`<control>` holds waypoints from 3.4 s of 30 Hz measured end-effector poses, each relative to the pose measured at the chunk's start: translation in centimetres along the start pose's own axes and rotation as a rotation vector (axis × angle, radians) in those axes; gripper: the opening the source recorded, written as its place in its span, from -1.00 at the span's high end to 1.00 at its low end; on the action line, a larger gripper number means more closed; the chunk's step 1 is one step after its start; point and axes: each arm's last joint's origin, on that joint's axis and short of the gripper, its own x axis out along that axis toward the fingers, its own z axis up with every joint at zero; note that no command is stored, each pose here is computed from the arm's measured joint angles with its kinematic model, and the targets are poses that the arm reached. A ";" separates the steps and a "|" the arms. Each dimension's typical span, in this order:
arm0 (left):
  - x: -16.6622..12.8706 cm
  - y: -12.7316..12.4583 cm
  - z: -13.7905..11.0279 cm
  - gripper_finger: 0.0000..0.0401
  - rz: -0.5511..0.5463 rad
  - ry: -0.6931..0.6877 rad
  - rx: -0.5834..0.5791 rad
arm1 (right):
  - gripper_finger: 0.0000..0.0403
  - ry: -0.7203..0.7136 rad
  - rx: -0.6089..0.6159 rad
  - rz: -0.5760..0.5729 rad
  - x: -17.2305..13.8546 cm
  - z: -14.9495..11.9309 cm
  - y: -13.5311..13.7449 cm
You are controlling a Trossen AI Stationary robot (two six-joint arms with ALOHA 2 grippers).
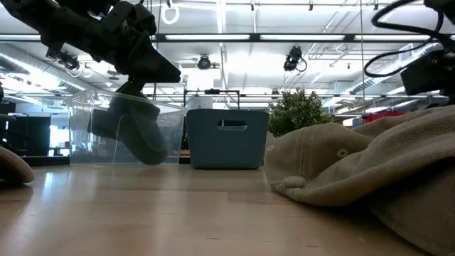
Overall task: Pick & Place hat
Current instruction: Put the blue cap into the transparent bin
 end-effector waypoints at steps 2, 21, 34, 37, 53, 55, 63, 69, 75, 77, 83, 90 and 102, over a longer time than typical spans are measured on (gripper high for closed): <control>0.0 0.0 0.0 0.56 0.000 0.000 0.000 | 0.70 -0.021 0.000 0.018 0.0 0.2 0.2; 0.0 0.0 0.1 0.56 -0.001 -0.005 -0.013 | 0.97 -0.485 -0.378 -0.194 -8.3 8.8 2.3; -0.2 -0.5 1.9 0.56 -0.030 -0.196 0.220 | 0.97 -0.711 -0.492 -0.320 -9.7 15.6 -2.1; -0.3 -0.7 2.5 0.49 -0.055 -0.258 0.292 | 0.97 -0.702 -0.456 -0.285 -7.9 17.2 -3.5; 2.0 -0.5 0.6 -0.19 -0.073 -0.151 0.286 | 0.95 -0.784 -0.467 -0.194 -2.7 22.0 -4.5; 2.5 -0.5 0.1 -0.21 -0.073 -0.132 0.278 | 0.95 -0.783 -0.481 -0.203 -2.6 22.2 -4.4; 3.0 -0.9 0.4 -0.21 -0.089 -0.216 0.272 | 0.94 -0.730 -0.489 -0.205 -2.2 22.1 -4.5; 2.8 -1.4 0.9 -0.18 -0.115 -0.263 0.227 | 0.94 -0.703 -0.489 -0.205 -2.0 21.9 -4.6; 3.5 -1.3 -0.1 -0.18 -0.112 -0.194 0.175 | 0.94 -0.795 -0.496 -0.210 -2.6 22.5 -4.4; 4.0 -1.2 -0.7 -0.18 -0.108 -0.167 0.179 | 0.94 -0.828 -0.501 -0.208 -2.8 22.7 -4.2; 4.8 -1.1 -1.7 -0.18 -0.100 -0.120 0.191 | 0.94 -0.856 -0.514 -0.182 -3.0 22.9 -4.1; 5.0 -1.1 -1.9 -0.02 -0.099 -0.108 0.197 | 0.94 -0.901 -0.521 -0.166 -3.3 23.1 -3.9; 5.0 -1.1 -2.0 0.81 -0.105 -0.100 0.201 | 0.91 -0.922 -0.577 -0.182 -3.4 23.2 -3.5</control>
